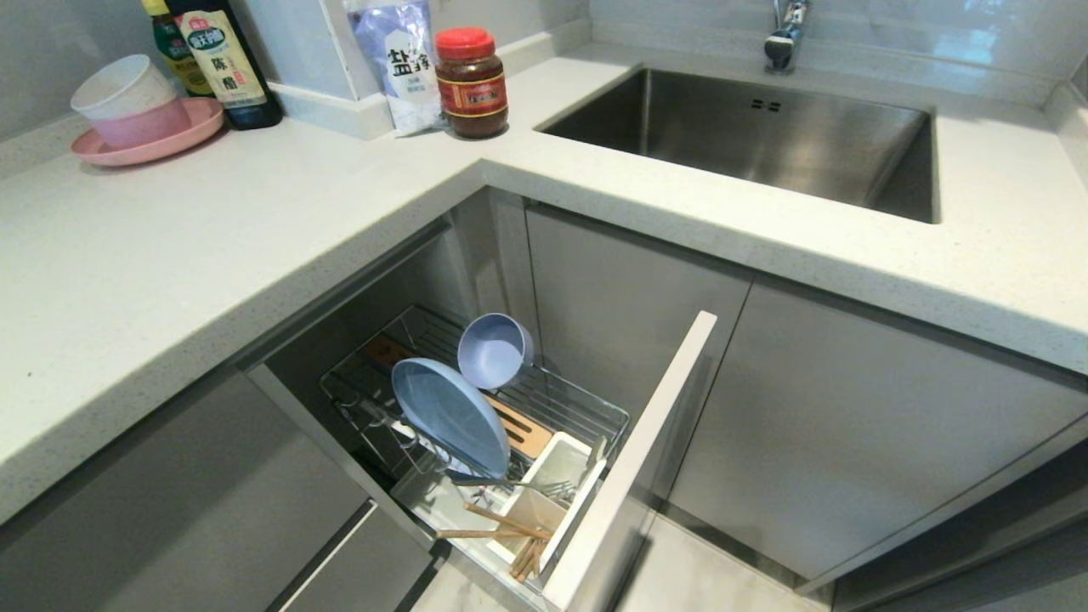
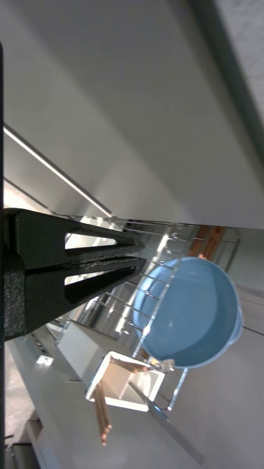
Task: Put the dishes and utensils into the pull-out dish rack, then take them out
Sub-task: Take the plate out of the cupboard
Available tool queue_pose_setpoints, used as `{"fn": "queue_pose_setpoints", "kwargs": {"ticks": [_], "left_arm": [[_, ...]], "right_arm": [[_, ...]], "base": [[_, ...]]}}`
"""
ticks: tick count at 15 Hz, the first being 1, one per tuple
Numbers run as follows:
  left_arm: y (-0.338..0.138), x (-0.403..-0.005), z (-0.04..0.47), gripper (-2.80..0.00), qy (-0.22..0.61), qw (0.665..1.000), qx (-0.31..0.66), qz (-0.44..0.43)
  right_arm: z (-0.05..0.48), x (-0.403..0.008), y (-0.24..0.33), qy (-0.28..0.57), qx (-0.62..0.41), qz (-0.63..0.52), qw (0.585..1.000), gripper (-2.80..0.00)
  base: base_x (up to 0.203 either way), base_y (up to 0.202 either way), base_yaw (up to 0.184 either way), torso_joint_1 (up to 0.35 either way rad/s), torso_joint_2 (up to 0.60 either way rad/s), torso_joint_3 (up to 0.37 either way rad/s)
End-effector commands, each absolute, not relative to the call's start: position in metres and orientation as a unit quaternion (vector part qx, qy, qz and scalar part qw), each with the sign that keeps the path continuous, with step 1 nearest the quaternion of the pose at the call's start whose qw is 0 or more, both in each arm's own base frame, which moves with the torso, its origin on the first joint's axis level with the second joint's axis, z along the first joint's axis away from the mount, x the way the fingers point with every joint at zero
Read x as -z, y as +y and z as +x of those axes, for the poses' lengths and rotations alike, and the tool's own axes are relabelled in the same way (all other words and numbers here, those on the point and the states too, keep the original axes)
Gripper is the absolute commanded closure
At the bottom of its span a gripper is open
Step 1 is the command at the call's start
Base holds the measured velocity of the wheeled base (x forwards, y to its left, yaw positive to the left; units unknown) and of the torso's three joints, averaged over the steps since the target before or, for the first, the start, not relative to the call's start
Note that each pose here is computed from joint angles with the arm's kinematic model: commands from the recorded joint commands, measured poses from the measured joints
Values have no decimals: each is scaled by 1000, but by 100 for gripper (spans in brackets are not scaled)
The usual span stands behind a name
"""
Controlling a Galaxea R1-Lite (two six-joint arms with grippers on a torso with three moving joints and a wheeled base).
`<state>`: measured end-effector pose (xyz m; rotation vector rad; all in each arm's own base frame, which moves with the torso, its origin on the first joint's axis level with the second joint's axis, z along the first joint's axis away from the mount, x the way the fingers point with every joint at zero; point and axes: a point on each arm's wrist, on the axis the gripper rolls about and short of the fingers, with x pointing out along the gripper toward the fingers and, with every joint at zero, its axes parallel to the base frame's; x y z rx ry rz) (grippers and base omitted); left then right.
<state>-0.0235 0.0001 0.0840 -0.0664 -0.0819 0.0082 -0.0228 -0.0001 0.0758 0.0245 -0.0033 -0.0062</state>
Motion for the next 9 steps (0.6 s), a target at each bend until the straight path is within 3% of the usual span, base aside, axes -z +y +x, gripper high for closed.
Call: {"fn": "queue_pose_setpoints", "kwargs": {"ticks": [1,6,9], "left_arm": [[0,-104,-30,0,-77,996,-2,-33],[0,-185,-66,0,-134,991,5,-29],[0,-248,-54,0,-132,991,1,-28]], "right_arm": [[-23,-75,0,-3,3,12,1000,0],[-23,-75,0,-3,3,12,1000,0],[-23,-75,0,-3,3,12,1000,0]], "base": [[0,0,0,0,0,0],[0,0,0,0,0,0],[0,0,0,0,0,0]]}}
